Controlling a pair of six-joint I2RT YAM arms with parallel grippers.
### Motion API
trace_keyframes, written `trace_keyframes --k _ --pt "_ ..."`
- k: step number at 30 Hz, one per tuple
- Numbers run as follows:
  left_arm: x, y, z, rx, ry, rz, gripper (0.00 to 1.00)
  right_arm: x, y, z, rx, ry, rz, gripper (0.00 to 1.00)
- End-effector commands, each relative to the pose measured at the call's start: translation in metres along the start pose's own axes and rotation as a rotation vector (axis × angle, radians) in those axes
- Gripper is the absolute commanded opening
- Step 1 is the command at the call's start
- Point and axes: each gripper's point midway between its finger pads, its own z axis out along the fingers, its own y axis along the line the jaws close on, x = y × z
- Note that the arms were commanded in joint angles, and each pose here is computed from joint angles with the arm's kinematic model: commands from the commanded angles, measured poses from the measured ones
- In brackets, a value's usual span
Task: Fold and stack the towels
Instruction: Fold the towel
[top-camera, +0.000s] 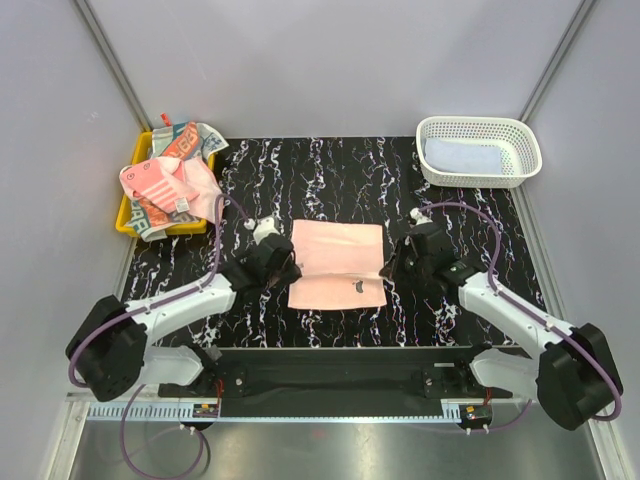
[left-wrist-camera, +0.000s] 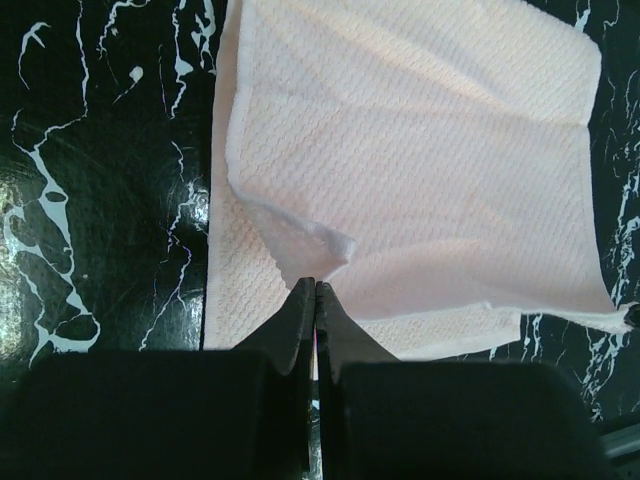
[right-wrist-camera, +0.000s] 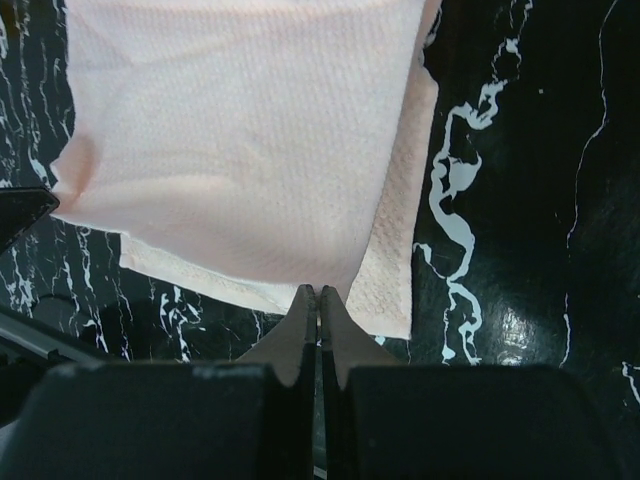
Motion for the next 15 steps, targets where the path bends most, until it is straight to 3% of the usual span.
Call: trace_keyframes --k 1,7,15 --pt "0.005 -0.007 0.007 0.038 -0.018 -0.023 0.0 0.015 -0.003 0.009 -0.007 0.029 0.026 0.0" --pt "0.035 0.005 0.022 0.028 0.044 -0.017 0.0 0.04 -0.014 0.026 0.003 0.083 0.072 0.02" --pt "0.03 0.0 0.02 0.029 0.032 -0.001 0.0 0.031 -0.018 0.027 0.042 0.061 0.063 0.02"
